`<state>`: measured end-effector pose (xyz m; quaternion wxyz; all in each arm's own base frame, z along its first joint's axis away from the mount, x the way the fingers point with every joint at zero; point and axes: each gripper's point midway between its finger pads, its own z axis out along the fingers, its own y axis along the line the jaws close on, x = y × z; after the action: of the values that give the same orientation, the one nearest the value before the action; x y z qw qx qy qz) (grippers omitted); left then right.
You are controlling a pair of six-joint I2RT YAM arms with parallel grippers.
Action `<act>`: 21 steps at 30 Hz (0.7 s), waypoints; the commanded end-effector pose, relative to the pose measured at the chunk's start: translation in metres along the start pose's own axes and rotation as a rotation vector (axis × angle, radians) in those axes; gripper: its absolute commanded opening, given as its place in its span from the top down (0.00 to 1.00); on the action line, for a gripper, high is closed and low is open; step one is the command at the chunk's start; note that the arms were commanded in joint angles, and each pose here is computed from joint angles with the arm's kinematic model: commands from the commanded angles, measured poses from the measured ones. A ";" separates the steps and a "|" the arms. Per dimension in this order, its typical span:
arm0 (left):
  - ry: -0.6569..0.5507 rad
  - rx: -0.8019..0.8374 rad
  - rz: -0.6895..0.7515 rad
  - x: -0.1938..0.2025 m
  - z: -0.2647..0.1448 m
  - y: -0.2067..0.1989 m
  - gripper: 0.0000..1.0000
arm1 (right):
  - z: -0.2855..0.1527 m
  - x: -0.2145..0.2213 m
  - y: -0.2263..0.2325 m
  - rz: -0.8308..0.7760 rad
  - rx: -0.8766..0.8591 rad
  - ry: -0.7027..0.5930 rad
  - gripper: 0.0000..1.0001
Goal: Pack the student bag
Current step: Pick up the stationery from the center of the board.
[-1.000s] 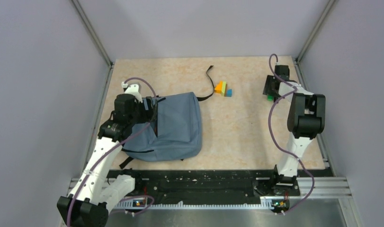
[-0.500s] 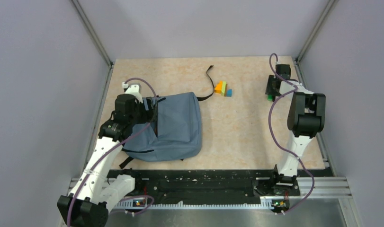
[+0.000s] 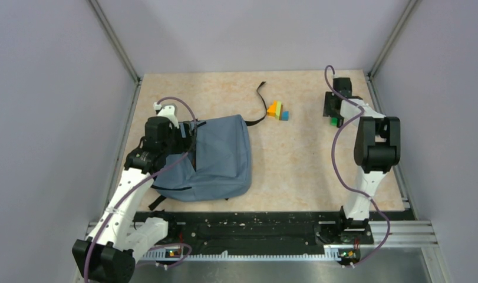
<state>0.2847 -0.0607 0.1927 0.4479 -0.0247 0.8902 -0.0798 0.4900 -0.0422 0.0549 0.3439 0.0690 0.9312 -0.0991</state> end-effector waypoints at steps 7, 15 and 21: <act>-0.052 0.011 0.003 -0.014 0.000 -0.002 0.18 | 0.007 -0.021 0.001 0.007 -0.019 -0.001 0.53; -0.067 0.005 0.003 -0.016 -0.002 -0.001 0.18 | 0.022 -0.003 -0.005 0.014 -0.004 0.066 0.55; -0.076 -0.009 0.004 -0.018 -0.004 0.002 0.18 | 0.030 0.002 -0.001 0.007 -0.019 0.093 0.63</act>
<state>0.2846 -0.0603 0.1928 0.4482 -0.0252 0.8901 -0.0789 0.5009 -0.0500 0.0317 0.3059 0.0733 0.9449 -0.0906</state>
